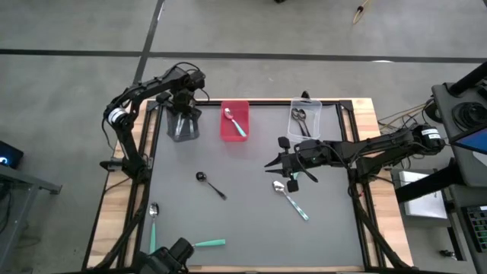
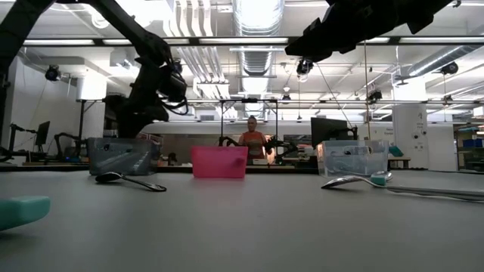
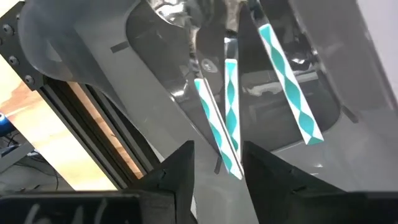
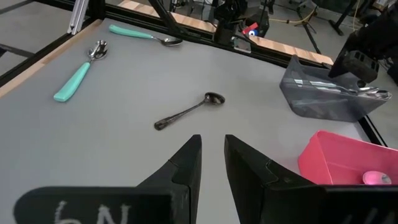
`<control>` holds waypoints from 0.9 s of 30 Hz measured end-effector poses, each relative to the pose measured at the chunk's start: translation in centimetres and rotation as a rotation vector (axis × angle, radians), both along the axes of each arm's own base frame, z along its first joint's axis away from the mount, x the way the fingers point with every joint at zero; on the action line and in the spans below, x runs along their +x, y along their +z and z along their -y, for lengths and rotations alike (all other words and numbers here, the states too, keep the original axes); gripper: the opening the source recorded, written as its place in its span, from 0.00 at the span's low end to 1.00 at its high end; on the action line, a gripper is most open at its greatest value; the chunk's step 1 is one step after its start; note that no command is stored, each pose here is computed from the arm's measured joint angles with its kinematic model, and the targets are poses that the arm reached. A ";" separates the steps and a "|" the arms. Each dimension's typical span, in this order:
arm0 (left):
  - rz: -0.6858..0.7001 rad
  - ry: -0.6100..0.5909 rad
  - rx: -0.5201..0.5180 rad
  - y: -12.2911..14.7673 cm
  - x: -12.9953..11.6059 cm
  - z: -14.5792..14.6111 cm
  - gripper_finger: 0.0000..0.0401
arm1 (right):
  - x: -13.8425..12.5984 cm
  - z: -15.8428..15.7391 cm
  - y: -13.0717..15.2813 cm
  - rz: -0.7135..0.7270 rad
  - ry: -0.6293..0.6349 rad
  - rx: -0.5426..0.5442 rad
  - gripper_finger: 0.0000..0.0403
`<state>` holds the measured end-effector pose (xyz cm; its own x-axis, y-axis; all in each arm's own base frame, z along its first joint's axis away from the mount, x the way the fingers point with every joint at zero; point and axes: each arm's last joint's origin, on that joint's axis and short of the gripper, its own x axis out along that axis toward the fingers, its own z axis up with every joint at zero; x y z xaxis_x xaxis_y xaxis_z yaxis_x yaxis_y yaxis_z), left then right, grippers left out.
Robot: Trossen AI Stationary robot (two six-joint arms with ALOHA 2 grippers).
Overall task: Sort silverware by color (type)
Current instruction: Put the black spoon into the transparent bin
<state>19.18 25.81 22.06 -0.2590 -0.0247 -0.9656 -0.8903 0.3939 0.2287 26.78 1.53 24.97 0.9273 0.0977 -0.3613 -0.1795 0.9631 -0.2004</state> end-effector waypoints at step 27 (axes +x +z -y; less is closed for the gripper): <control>0.426 -0.156 0.428 0.1 -0.7 5.7 0.29 | 0.0 0.2 0.0 -0.009 -0.106 0.100 0.15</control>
<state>18.49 20.07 22.18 0.1817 0.3946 -0.9007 -0.8776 0.4783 0.0325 26.79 1.35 24.96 0.9313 0.0348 -0.3626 -0.0767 0.9919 -0.1017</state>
